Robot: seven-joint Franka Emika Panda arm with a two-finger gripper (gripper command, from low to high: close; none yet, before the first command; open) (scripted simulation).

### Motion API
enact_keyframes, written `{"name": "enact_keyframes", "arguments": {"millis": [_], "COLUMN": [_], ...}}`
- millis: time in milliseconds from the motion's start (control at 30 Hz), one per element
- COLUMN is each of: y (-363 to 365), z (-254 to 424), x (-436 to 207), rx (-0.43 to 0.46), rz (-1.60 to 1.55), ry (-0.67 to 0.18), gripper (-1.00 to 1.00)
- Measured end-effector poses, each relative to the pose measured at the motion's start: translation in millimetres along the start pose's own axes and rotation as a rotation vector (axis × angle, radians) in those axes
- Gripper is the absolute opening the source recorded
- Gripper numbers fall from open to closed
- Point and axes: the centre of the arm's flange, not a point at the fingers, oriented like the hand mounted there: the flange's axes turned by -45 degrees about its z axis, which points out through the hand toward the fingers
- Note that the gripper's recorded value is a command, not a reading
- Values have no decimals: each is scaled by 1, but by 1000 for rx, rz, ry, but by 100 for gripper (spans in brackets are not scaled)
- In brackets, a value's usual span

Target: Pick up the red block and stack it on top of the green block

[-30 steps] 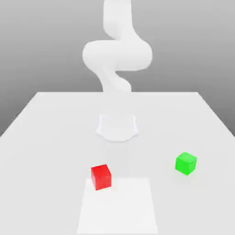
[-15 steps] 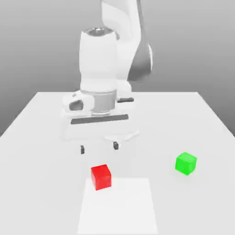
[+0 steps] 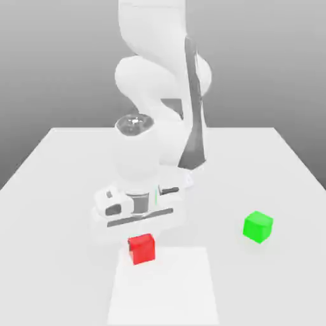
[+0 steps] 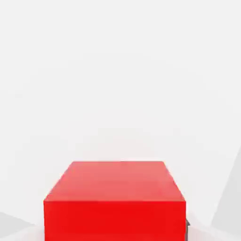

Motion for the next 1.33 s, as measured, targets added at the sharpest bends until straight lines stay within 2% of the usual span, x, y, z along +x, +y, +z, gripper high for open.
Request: {"name": "enact_keyframes", "arguments": {"millis": [267,533,800,1300,1333], "y": [-21,-148,-283,-296,-296], "z": [-55,-79,-89,-25,-22], "x": [10,47,25,21,21], "rx": [2,6,2,-4,-2], "rz": [13,85,156,171,171], "ry": [3,13,3,4,3], "gripper": [-100,-100,-100,-100,100]}}
